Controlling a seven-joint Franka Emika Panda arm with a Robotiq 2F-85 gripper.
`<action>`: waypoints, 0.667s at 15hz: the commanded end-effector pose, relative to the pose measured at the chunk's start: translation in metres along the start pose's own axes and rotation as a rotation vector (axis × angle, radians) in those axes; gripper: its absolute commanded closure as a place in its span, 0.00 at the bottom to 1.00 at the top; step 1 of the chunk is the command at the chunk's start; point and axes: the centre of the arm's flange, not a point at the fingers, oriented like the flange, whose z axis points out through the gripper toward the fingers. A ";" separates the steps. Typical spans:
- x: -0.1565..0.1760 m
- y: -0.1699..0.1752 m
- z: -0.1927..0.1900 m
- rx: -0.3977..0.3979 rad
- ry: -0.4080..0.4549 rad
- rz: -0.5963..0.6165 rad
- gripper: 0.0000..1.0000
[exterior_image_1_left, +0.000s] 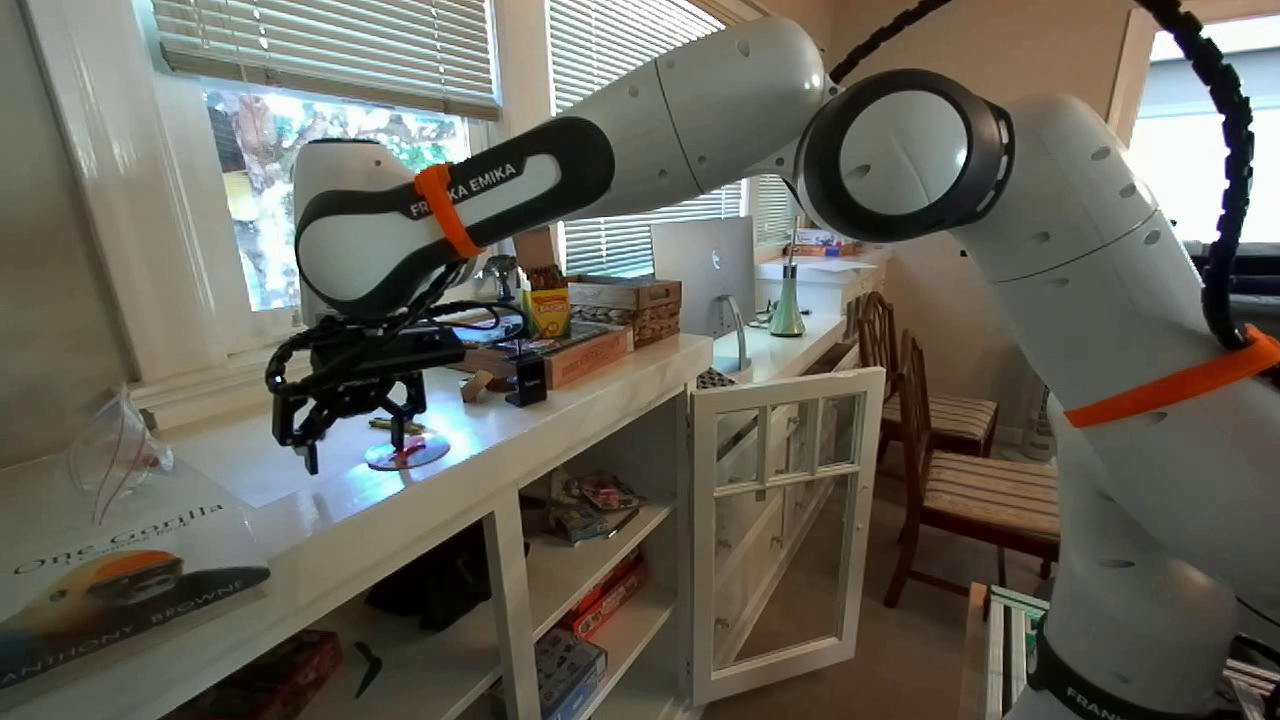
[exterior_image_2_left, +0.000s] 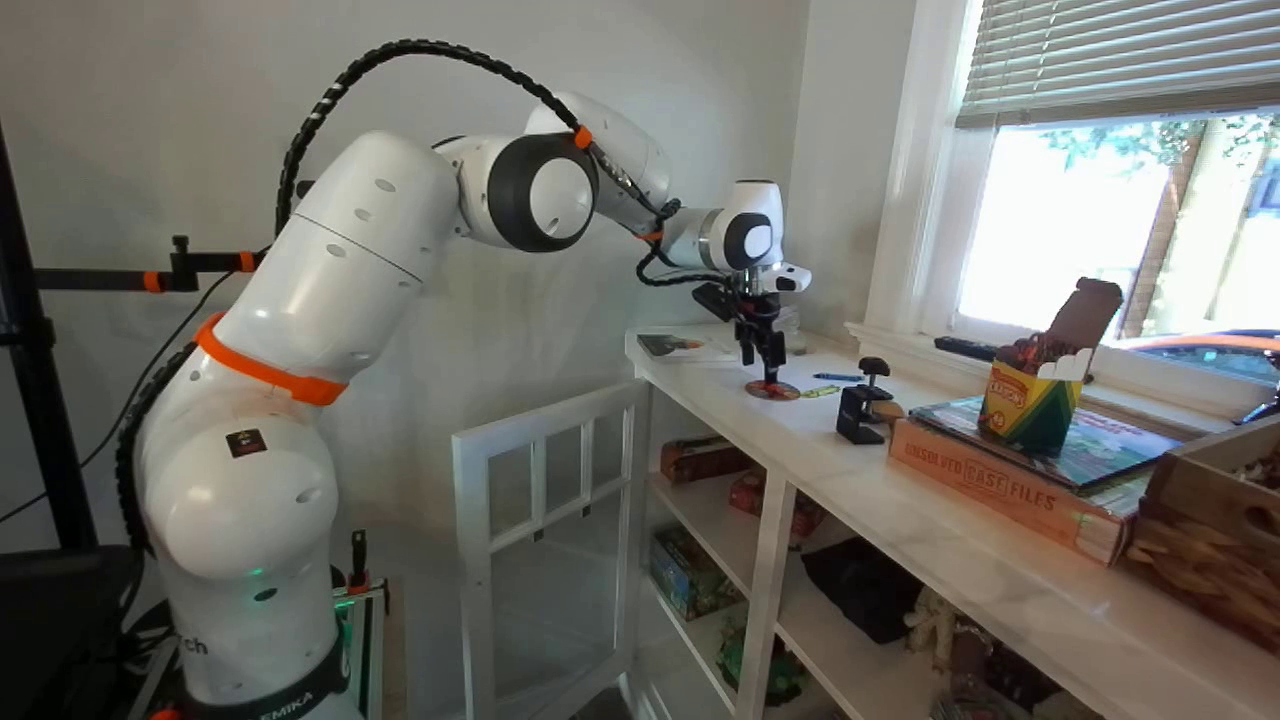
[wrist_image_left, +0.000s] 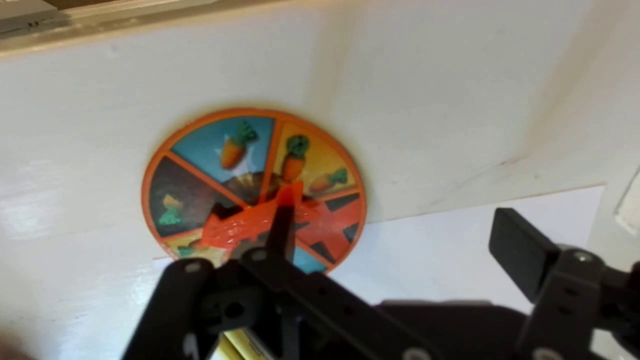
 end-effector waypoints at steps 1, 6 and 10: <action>-0.004 0.004 0.002 0.009 0.021 0.005 0.00; 0.000 0.005 0.005 0.017 0.034 0.009 0.00; 0.000 0.004 0.007 0.038 0.052 0.007 0.00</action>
